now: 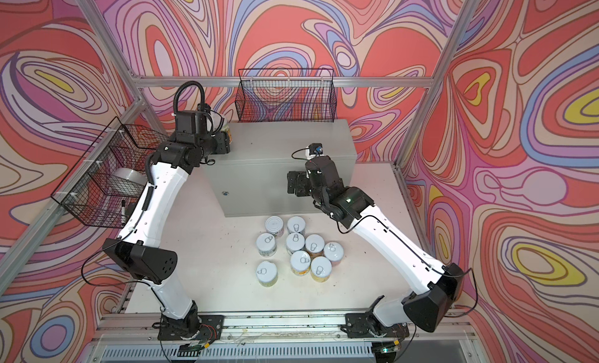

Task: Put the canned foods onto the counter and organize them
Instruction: 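Lower the can onto the box top and open the left gripper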

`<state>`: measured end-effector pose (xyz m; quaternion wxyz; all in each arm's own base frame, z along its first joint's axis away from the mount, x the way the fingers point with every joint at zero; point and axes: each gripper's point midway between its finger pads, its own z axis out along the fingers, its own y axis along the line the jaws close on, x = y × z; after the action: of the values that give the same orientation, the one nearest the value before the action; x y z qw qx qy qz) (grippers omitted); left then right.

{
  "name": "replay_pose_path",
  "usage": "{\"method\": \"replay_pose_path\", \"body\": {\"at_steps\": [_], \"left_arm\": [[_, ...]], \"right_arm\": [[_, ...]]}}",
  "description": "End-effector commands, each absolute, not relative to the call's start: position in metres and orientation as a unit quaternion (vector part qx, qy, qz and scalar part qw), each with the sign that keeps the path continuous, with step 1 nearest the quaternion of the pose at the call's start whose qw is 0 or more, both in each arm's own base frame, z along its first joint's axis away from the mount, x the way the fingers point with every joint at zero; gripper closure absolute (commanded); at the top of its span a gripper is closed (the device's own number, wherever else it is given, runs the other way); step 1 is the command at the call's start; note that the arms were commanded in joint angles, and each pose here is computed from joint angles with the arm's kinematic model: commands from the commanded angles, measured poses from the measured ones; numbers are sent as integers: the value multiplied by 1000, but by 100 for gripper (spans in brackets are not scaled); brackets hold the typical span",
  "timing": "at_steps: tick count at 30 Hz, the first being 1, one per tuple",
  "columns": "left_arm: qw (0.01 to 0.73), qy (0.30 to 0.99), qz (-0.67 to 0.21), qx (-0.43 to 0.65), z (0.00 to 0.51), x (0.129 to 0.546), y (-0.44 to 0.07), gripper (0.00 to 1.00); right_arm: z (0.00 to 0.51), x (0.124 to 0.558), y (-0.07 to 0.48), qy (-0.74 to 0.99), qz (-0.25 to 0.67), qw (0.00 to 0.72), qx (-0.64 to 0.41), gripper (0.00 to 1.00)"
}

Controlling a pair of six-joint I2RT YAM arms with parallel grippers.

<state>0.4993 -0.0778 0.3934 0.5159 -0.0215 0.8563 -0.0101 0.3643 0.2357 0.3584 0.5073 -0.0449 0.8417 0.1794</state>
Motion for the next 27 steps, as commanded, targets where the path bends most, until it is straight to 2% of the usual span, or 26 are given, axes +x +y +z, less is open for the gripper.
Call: {"method": "replay_pose_path", "body": {"at_steps": [1, 18, 23, 27], "left_arm": [[526, 850, 9, -22, 396, 509, -74, 30], [527, 849, 15, -27, 390, 524, -71, 26], [529, 849, -4, -8, 395, 514, -78, 7], [509, 861, -8, 2, 396, 490, -77, 0]], "right_arm": [[362, 363, 235, 837, 180, 515, -44, 2], [358, 364, 234, 839, 176, 514, -42, 2], [361, 363, 235, 837, 176, 515, -48, 2], [366, 360, 237, 834, 187, 516, -53, 2]]}}
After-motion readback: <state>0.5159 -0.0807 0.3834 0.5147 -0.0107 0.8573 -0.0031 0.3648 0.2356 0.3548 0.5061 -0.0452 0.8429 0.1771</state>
